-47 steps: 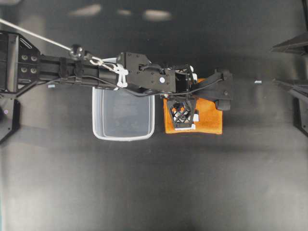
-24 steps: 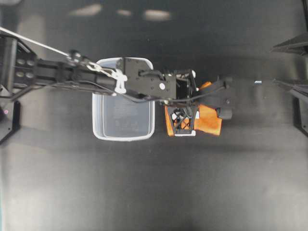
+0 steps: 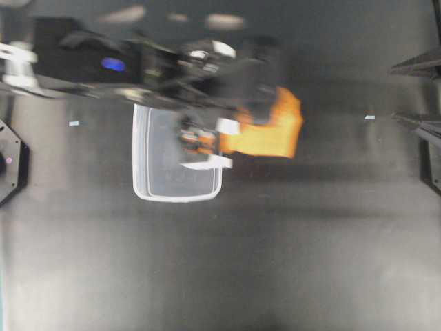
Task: Place the orange towel into the container with the left arm.
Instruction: 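Lower the towel into the container and open the left gripper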
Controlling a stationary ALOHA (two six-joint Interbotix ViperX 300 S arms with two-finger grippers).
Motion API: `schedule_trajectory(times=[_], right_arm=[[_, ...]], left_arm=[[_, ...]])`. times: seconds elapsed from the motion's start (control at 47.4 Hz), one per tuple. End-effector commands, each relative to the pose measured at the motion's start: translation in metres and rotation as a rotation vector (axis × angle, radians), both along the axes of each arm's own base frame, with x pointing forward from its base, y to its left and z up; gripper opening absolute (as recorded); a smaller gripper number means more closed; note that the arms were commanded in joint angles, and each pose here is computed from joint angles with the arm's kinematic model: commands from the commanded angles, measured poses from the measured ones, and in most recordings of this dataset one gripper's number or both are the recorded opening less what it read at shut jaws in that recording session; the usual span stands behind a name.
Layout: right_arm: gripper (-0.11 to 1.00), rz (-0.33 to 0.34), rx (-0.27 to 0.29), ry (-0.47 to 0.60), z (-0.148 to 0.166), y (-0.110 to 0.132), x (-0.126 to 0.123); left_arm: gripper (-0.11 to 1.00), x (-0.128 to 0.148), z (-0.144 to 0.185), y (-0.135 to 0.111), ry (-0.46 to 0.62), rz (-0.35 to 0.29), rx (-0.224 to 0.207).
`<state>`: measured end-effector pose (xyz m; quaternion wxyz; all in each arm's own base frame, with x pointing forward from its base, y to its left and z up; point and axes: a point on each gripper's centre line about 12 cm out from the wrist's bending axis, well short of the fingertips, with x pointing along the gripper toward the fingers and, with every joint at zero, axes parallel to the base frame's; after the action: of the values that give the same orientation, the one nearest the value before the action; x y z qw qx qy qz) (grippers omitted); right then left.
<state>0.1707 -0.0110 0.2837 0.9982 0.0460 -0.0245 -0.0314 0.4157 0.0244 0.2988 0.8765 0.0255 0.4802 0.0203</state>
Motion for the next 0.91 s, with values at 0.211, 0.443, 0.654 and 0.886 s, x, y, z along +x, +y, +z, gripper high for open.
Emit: schedule_trajectory(times=[0.211, 0.443, 0.654, 0.886], right_arm=[[0.78, 0.003, 0.004, -0.017, 0.004, 0.0, 0.001], [0.78, 0.003, 0.004, -0.017, 0.004, 0.0, 0.001], [0.78, 0.003, 0.004, -0.017, 0.004, 0.0, 0.001], [0.78, 0.001, 0.004, -0.017, 0.004, 0.0, 0.001]], left_arm=[[0.07, -0.071, -0.014, 0.001, -0.017, 0.008, 0.003], [0.07, -0.078, -0.021, 0.004, -0.057, 0.02, 0.004], [0.07, -0.075, -0.025, 0.004, -0.054, 0.023, 0.001], [0.07, -0.073, -0.031, 0.005, -0.038, 0.022, 0.001]])
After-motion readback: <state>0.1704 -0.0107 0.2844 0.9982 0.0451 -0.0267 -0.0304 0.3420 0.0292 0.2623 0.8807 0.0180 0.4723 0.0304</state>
